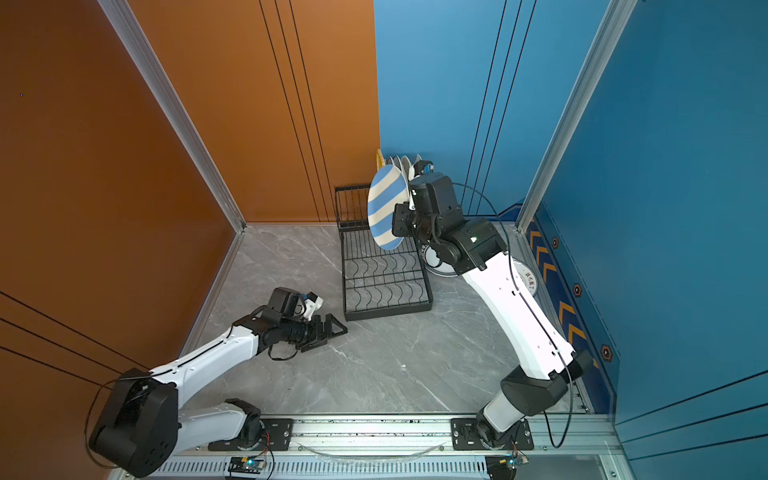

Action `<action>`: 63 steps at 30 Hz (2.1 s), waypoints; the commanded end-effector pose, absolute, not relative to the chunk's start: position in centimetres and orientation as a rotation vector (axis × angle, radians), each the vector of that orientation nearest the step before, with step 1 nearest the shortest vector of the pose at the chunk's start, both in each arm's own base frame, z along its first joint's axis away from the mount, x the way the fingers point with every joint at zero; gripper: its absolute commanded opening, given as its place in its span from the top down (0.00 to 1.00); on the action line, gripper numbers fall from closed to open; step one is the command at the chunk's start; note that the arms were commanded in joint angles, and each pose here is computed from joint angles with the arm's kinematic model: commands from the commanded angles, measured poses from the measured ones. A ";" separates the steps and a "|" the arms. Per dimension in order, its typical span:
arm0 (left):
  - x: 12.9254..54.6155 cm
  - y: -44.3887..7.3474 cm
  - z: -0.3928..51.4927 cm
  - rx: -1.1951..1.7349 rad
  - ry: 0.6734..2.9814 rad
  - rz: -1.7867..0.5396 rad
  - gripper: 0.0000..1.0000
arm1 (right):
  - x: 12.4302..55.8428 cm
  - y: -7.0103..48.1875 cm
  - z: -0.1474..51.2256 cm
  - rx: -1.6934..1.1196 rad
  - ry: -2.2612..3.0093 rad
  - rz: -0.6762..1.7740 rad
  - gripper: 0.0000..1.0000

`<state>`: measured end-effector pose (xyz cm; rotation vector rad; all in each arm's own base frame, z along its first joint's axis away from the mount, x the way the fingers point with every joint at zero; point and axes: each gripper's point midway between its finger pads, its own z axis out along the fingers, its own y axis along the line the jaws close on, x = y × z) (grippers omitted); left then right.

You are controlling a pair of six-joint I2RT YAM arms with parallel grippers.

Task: Load the plates into the dish rack
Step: 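Lift the striped plate upright with the right gripper and carry it to the rack, then lower the striped plate into the rack slot beside the mat with the right gripper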

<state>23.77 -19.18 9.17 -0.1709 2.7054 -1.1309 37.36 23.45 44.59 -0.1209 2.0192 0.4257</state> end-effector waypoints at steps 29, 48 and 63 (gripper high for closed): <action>25.1 -18.2 9.5 -0.172 2.700 -1.110 0.02 | 50.0 28.8 44.8 -0.066 1.692 -0.095 1.00; 25.6 -17.7 9.2 -0.198 2.706 -1.109 0.02 | 53.8 27.7 39.3 -0.059 1.770 -0.188 1.00; 25.3 -17.5 9.1 -0.212 2.704 -1.110 0.02 | 55.0 27.3 36.3 -0.034 1.844 -0.136 1.00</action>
